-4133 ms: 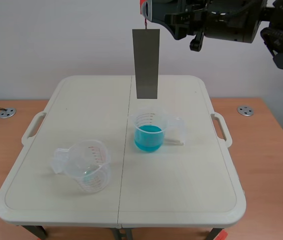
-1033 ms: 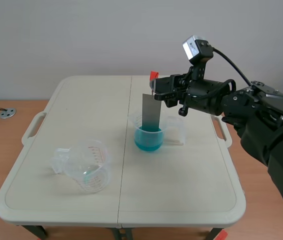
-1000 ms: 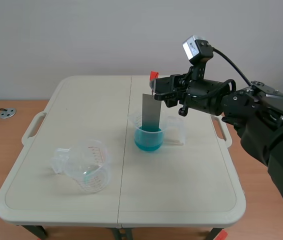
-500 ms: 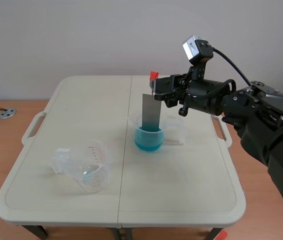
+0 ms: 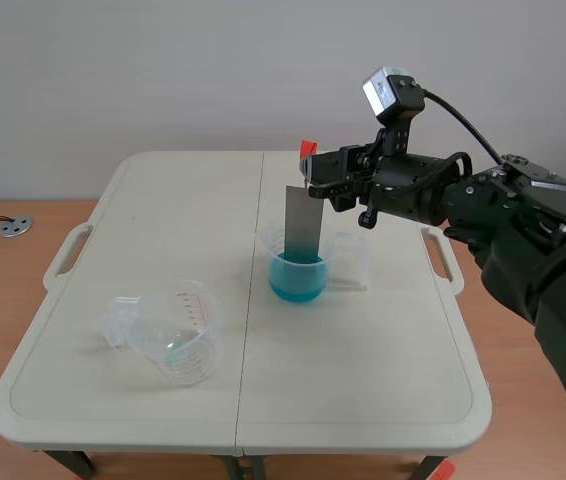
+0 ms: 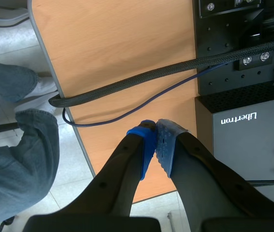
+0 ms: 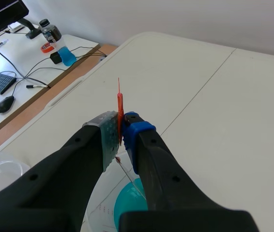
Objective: Hold the metal plate by the orange handle, dip it into the blue solution, take it out and point at it, then put the plate back in the beaker on the left.
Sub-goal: 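Hold the plate still in the solution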
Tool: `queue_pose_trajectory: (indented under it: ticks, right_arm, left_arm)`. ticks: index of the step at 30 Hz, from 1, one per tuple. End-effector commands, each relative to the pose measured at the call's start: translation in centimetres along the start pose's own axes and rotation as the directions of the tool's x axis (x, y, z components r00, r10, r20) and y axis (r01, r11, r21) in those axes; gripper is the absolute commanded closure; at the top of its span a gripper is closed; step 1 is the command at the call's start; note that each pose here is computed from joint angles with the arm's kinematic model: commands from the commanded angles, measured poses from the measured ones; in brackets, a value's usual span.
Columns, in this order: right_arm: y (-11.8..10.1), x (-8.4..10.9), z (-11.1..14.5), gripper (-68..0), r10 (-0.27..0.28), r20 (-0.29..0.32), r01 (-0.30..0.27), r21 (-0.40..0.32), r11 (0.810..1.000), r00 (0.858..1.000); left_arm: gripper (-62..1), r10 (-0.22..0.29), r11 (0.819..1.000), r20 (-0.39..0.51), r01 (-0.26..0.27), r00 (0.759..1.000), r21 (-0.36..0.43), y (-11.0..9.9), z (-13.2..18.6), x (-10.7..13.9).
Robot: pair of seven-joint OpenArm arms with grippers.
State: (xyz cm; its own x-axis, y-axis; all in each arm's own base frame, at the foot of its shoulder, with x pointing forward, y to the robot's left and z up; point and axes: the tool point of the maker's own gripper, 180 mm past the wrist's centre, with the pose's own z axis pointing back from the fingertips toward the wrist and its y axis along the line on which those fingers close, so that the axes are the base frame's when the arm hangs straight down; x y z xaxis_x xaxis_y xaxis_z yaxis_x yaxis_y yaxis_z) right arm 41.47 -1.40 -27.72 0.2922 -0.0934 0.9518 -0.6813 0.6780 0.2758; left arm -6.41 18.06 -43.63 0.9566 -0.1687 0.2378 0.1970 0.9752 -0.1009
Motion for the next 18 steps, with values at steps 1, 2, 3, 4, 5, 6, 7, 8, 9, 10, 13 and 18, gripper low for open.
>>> queue_pose_trajectory:
  ticks: [1, 2, 3, 4, 5, 6, 7, 8, 9, 10, 13, 18]
  right_arm:
    - [0.1, 1.1, -0.2, -1.3, 0.016, 0.018, -0.016, 0.016, 1.0, 1.0]
    - [0.1, 1.2, -0.2, -1.3, 0.014, 0.021, -0.015, 0.016, 1.0, 1.0]
    - [0.1, 1.2, -0.2, -1.3, 0.014, 0.021, -0.014, 0.016, 1.0, 1.0]
    - [0.1, 1.2, -0.2, -1.3, 0.013, 0.023, -0.013, 0.016, 1.0, 1.0]
    - [0.1, 1.3, -0.2, -1.3, 0.013, 0.024, -0.014, 0.016, 1.0, 1.0]
    - [0.1, 1.2, -0.2, -1.3, 0.013, 0.022, -0.014, 0.016, 1.0, 1.0]
    - [0.0, 1.1, -0.1, -1.3, 0.012, 0.019, -0.012, 0.015, 1.0, 1.0]
    - [0.0, 1.2, -0.1, -1.3, 0.01, 0.022, -0.01, 0.015, 1.0, 1.0]
    - [0.0, 1.2, 0.0, -1.3, 0.004, 0.025, -0.005, 0.014, 1.0, 1.0]
    - [0.0, 1.3, 0.1, -1.3, -0.002, 0.031, 0.001, 0.014, 1.0, 1.0]
    - [-0.2, 1.9, 0.4, -1.3, -0.008, 0.054, 0.008, 0.013, 1.0, 0.998]
    - [0.7, 3.2, 1.0, -1.3, 0.023, 0.07, -0.025, 0.032, 0.999, 0.997]
  left_arm:
    - [-1.9, 0.0, 1.0, -0.001, 0.0, 1.0, -0.005, -0.2, 0.2, -0.1]
    - [-1.9, 0.0, 1.0, -0.001, 0.0, 1.0, -0.005, -0.2, 0.2, -0.1]
    - [-1.9, 0.0, 1.0, -0.001, 0.0, 1.0, -0.005, -0.2, 0.2, -0.1]
    - [-1.9, 0.0, 1.0, -0.001, 0.0, 1.0, -0.005, -0.2, 0.2, -0.1]
    - [-1.9, 0.0, 1.0, -0.001, 0.0, 1.0, -0.005, -0.2, 0.2, -0.1]
    - [-1.9, 0.0, 1.0, -0.001, 0.0, 1.0, -0.005, -0.2, 0.2, -0.1]
    - [-1.9, 0.0, 1.0, -0.001, 0.0, 1.0, -0.005, -0.2, 0.2, -0.1]
    - [-1.9, 0.0, 1.0, -0.001, 0.0, 1.0, -0.005, -0.2, 0.2, -0.1]
    - [-1.9, 0.0, 1.0, -0.001, 0.0, 1.0, -0.005, -0.2, 0.2, -0.1]
    - [-1.9, -0.001, 1.0, -0.001, 0.001, 1.0, -0.005, -0.2, 0.2, -0.1]
    - [-1.9, -0.001, 1.0, -0.001, 0.001, 1.0, -0.005, -0.2, 0.2, -0.1]
    - [-1.9, -0.001, 1.0, -0.001, 0.001, 1.0, -0.005, -0.2, 0.2, -0.1]
